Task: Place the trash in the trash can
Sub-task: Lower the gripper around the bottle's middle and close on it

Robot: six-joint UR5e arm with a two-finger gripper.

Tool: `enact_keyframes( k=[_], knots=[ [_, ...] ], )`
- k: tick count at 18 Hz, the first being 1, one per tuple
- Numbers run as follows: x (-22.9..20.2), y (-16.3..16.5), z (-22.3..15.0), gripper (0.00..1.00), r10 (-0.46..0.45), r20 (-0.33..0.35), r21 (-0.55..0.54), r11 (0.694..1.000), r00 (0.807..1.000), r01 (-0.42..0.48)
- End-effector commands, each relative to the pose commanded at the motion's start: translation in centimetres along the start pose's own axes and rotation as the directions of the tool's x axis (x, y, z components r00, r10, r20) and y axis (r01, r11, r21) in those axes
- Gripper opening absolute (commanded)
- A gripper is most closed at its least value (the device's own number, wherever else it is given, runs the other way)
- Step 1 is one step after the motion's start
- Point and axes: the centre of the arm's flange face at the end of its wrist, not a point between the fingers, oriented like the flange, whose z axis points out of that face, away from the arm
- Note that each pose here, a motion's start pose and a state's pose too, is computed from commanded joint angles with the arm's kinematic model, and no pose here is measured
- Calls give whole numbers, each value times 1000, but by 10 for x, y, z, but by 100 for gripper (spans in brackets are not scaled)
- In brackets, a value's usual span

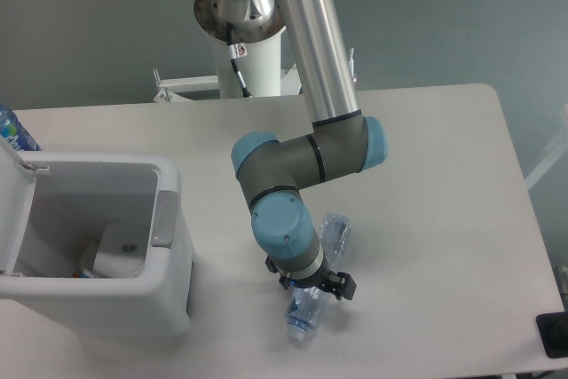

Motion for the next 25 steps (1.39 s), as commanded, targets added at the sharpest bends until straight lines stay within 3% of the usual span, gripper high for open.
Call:
enact_keyframes(
  k=[8, 25],
  knots=[
    [2, 0, 1, 70, 4, -3, -1, 1000, 1000, -4],
    [-1, -1, -6, 67, 2, 8, 11, 1000, 1000, -2]
  ],
)
